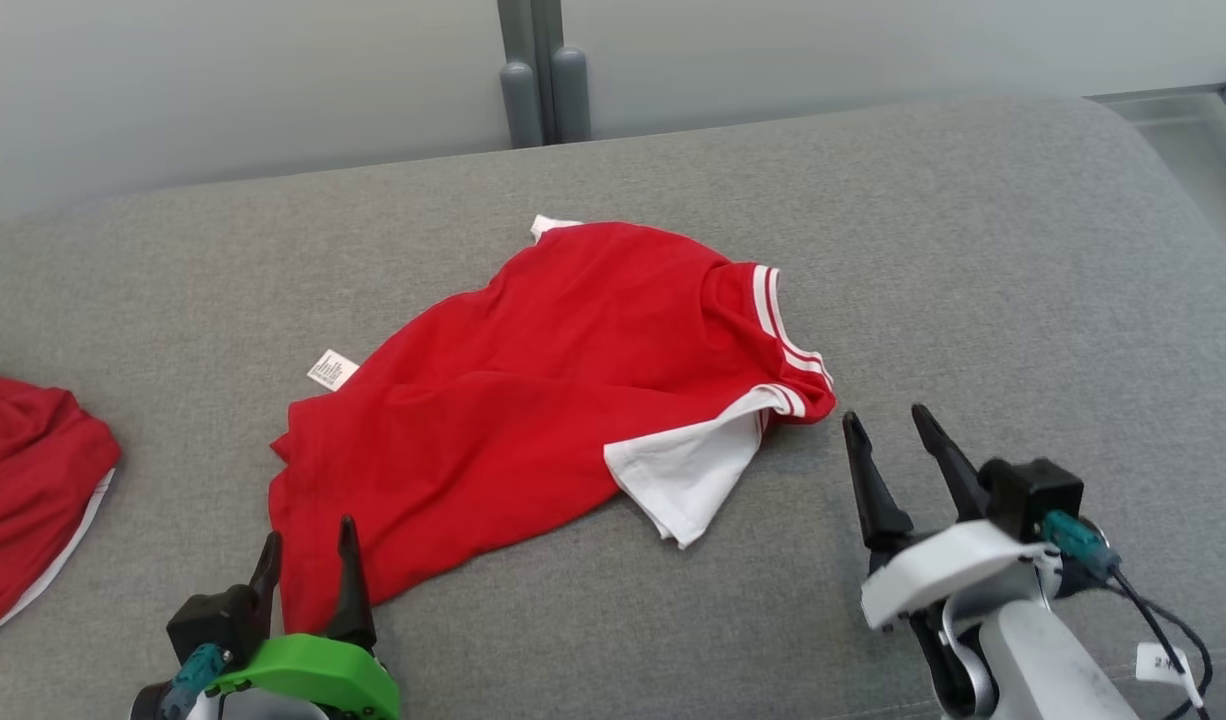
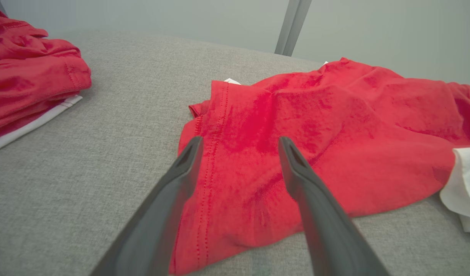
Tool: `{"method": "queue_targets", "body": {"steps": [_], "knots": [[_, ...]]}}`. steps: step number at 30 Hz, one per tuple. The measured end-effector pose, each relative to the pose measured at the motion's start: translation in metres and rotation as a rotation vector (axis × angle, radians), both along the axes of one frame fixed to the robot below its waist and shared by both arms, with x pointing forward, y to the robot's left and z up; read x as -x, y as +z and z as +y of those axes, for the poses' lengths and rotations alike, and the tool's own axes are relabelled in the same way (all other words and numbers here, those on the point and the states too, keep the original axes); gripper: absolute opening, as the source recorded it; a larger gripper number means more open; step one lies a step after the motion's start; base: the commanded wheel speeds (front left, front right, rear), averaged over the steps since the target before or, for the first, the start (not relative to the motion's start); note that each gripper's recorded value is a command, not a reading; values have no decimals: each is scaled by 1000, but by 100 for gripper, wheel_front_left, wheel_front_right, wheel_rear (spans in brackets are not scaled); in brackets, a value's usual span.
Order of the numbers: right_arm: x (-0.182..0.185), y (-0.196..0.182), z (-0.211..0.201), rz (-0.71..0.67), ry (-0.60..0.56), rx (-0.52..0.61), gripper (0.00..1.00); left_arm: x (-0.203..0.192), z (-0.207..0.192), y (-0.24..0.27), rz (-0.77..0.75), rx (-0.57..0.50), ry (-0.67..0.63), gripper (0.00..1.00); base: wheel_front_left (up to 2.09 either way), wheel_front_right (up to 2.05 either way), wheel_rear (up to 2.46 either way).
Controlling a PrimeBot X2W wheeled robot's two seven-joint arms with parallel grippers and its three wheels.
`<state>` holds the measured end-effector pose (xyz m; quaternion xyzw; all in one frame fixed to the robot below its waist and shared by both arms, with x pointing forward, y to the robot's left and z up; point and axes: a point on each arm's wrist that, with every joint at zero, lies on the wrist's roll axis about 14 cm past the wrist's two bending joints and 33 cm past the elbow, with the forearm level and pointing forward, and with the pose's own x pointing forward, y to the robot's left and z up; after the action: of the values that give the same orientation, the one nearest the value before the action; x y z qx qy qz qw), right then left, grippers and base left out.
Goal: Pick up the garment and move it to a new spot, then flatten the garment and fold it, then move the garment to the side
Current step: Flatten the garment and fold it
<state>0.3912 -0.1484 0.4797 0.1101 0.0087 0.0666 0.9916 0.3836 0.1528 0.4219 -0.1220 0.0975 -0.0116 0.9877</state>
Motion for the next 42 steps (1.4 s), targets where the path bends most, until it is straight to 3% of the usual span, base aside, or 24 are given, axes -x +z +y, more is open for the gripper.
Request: {"method": "queue_targets", "body": {"steps": [11, 20, 25, 31, 42], "knots": [[-89, 62, 54, -162, 207, 123, 100, 5, 14, 3, -8, -2, 46, 100, 0, 0, 0], [-155, 60, 112, -93, 421, 341, 100, -3, 20, 15, -41, 18, 73, 100, 0, 0, 0], [-171, 29, 155, 38, 577, 465, 100, -1, 25, 14, -33, 27, 100, 100, 0, 0, 0], [-157, -27, 210, 182, 817, 584, 100, 14, 44, 7, 6, 20, 180, 100, 0, 0, 0], [-171, -73, 238, 250, 921, 631, 100, 33, 71, -2, 55, -5, 278, 100, 0, 0, 0]]}}
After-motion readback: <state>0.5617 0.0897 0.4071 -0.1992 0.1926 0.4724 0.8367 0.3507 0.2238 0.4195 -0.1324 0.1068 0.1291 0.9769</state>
